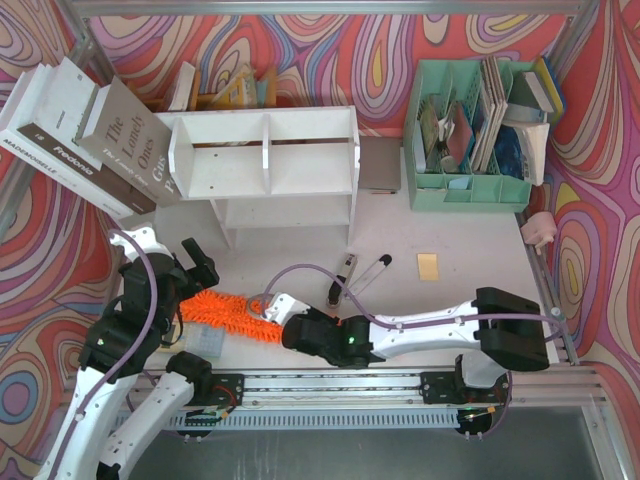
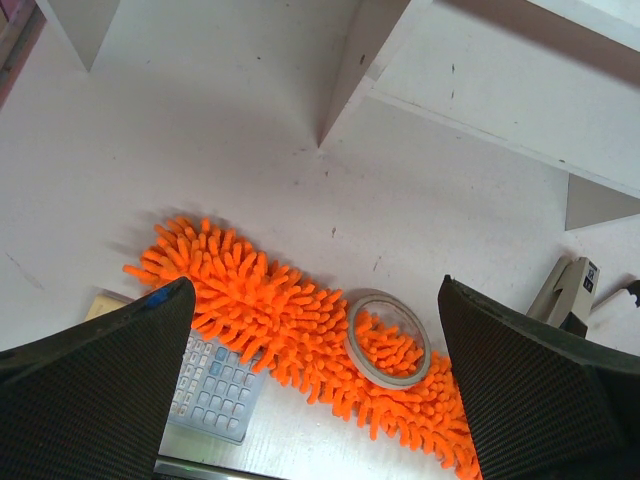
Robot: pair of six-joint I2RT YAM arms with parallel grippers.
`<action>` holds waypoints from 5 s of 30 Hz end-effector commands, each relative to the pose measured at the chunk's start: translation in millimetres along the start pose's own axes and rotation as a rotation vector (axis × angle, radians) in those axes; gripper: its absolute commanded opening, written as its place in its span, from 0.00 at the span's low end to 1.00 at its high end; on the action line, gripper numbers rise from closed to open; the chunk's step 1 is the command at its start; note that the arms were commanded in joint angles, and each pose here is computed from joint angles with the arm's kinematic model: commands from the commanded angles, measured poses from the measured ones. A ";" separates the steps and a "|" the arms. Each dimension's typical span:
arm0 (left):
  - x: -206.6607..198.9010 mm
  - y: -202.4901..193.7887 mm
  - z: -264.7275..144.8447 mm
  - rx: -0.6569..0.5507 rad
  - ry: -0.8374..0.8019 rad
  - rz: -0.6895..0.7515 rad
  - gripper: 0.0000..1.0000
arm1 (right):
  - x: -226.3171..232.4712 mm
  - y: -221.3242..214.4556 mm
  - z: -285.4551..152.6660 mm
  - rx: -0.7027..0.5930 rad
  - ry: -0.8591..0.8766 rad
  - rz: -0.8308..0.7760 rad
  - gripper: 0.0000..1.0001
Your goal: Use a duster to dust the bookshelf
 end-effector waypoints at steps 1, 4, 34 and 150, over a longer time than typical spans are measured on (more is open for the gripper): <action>2.9 -3.8 1.9 0.007 0.011 0.021 0.98 | -24.3 7.0 -15.7 -0.037 -0.097 0.065 0.23; 2.8 -4.1 2.4 0.010 0.012 0.022 0.98 | -33.5 3.0 -20.2 -0.034 -0.147 0.097 0.22; 33.9 7.6 -10.4 -0.091 0.157 -0.035 0.98 | 4.7 77.9 19.8 -0.191 0.212 0.087 0.45; 70.3 -0.3 -21.2 -0.128 0.388 -0.206 0.98 | 42.8 9.1 77.0 -0.093 0.368 -0.007 0.70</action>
Point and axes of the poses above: each gripper's point midway between its finger pads, its own z axis out along the fingers, its own x axis along the line the jaws close on, y = z × x, the point moved 2 cm from there along -z, back along the fingers, and after that the axes turned 4 degrees about -z, right-handed, at the moved point
